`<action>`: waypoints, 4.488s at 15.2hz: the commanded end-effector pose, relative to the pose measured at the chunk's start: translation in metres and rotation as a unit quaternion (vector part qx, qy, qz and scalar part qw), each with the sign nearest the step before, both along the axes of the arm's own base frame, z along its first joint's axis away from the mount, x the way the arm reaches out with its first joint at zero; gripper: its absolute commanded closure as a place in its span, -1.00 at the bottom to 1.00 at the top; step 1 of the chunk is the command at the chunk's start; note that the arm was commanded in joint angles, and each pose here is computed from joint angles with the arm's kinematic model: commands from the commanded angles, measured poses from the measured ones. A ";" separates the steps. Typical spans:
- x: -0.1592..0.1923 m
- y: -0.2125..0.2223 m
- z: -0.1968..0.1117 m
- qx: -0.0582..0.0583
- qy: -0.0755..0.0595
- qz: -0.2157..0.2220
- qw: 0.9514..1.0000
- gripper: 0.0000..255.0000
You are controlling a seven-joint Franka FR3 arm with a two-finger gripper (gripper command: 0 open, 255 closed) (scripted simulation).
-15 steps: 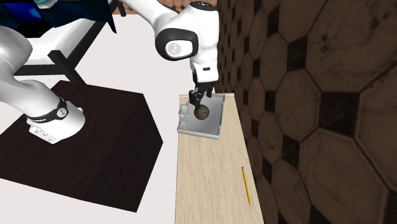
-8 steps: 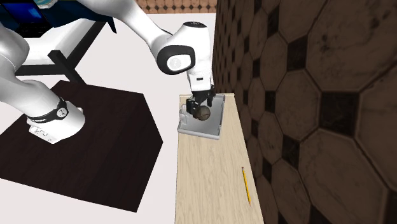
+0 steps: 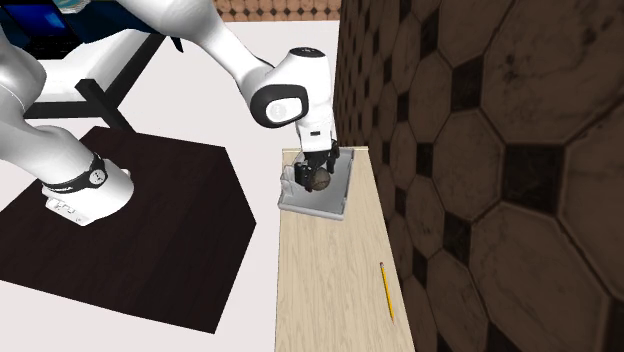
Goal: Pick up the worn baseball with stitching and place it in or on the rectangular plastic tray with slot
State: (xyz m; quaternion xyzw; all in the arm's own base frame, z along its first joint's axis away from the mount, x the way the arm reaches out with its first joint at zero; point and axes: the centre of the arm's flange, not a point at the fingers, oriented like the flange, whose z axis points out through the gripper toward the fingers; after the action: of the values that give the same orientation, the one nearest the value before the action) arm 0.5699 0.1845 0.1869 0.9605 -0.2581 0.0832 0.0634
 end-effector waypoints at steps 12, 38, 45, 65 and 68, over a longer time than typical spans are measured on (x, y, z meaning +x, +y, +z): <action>0.000 -0.004 -0.006 -0.002 0.003 -0.001 1.000 1.00; -0.001 -0.002 0.129 -0.002 0.003 -0.001 1.000 1.00; 0.001 0.020 0.144 -0.002 0.003 -0.001 1.000 1.00; 0.001 0.019 0.075 -0.002 0.003 -0.001 1.000 1.00; 0.001 0.020 0.075 -0.002 0.003 -0.001 1.000 -1.00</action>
State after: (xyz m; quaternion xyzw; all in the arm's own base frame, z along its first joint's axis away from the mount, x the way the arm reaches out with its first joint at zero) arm 0.5711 0.2040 0.2622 0.9603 -0.2589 0.0807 0.0659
